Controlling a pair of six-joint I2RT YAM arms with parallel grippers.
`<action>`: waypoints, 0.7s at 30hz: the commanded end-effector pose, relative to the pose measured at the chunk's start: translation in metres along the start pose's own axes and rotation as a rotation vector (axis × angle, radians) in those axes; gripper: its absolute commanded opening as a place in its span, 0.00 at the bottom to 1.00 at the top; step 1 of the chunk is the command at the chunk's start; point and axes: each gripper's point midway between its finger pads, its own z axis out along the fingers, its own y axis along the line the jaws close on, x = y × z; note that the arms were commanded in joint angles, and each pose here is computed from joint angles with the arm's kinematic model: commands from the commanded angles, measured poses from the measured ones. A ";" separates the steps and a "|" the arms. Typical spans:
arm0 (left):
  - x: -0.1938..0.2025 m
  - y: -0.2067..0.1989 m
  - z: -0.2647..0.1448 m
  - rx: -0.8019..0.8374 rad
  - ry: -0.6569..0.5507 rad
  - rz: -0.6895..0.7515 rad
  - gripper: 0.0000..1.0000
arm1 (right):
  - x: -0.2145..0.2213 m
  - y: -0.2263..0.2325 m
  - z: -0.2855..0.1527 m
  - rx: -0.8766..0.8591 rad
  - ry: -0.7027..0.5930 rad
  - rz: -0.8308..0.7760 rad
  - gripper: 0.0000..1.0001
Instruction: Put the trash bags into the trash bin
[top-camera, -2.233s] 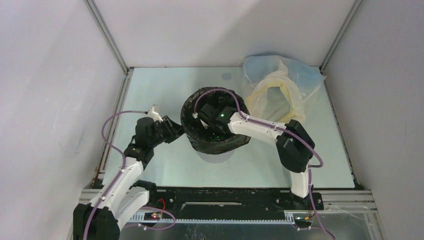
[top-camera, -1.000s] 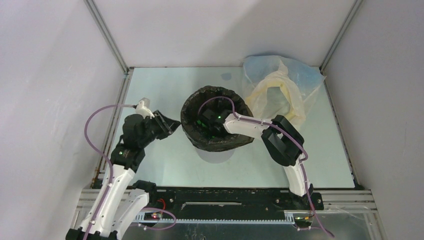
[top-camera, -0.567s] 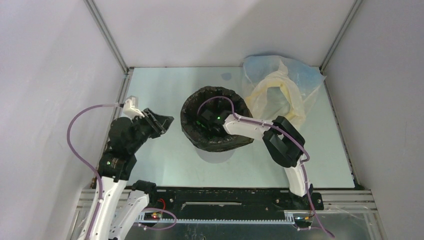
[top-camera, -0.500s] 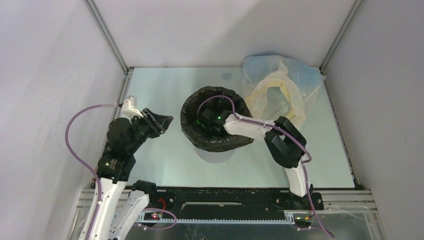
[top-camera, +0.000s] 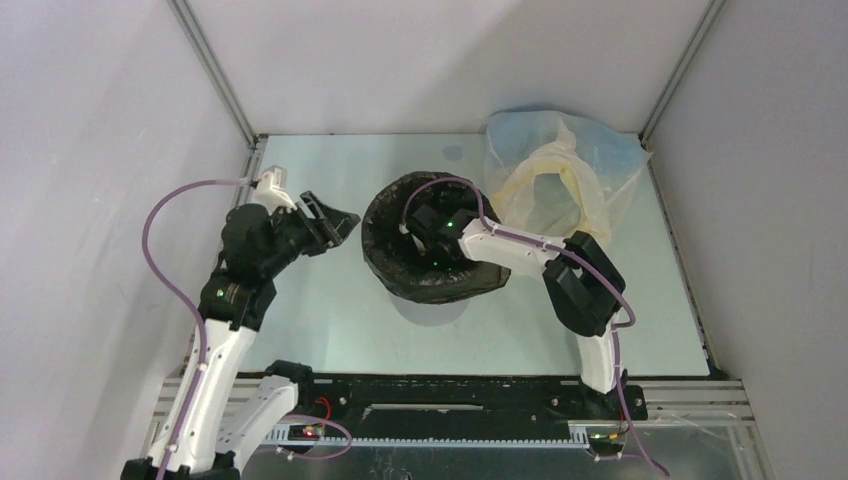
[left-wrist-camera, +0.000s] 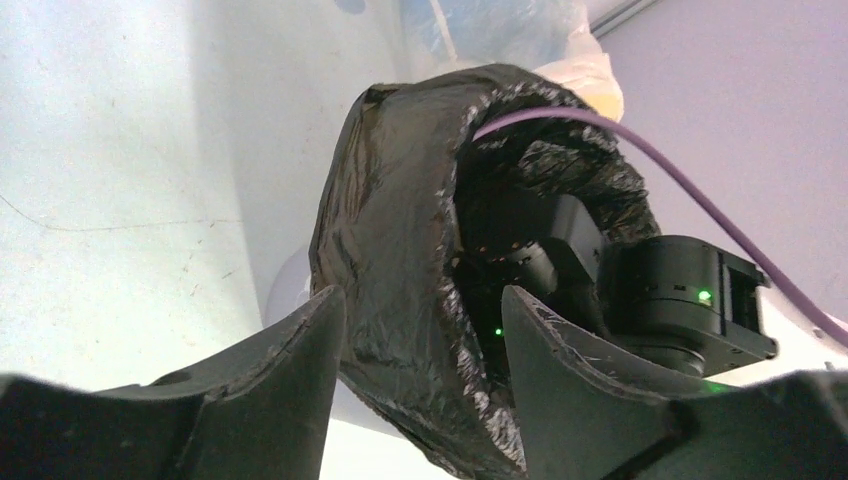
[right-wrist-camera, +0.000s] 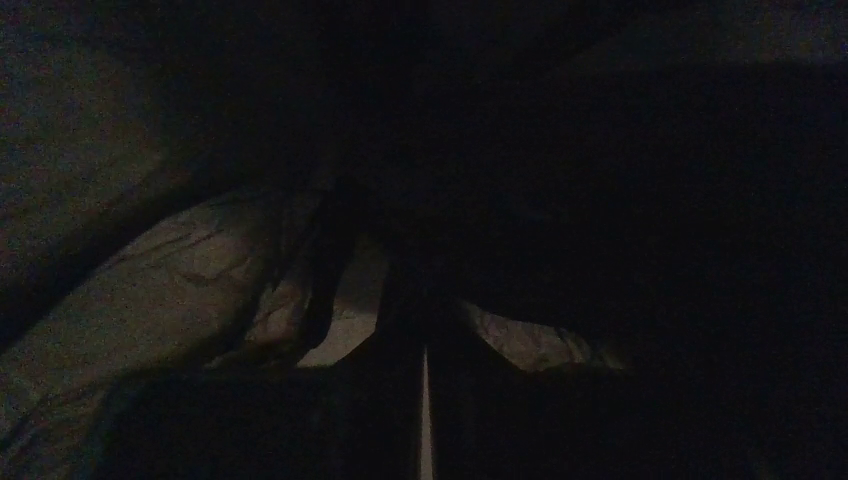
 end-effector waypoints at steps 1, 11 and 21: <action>-0.009 -0.015 0.010 0.065 0.014 0.029 0.63 | -0.013 -0.023 -0.005 0.047 -0.026 0.076 0.00; 0.009 -0.022 0.024 0.106 0.081 0.033 0.52 | -0.008 -0.015 0.002 0.034 0.001 0.032 0.00; 0.018 -0.018 0.035 0.100 0.103 0.007 0.49 | -0.010 0.018 0.007 0.000 0.009 -0.053 0.00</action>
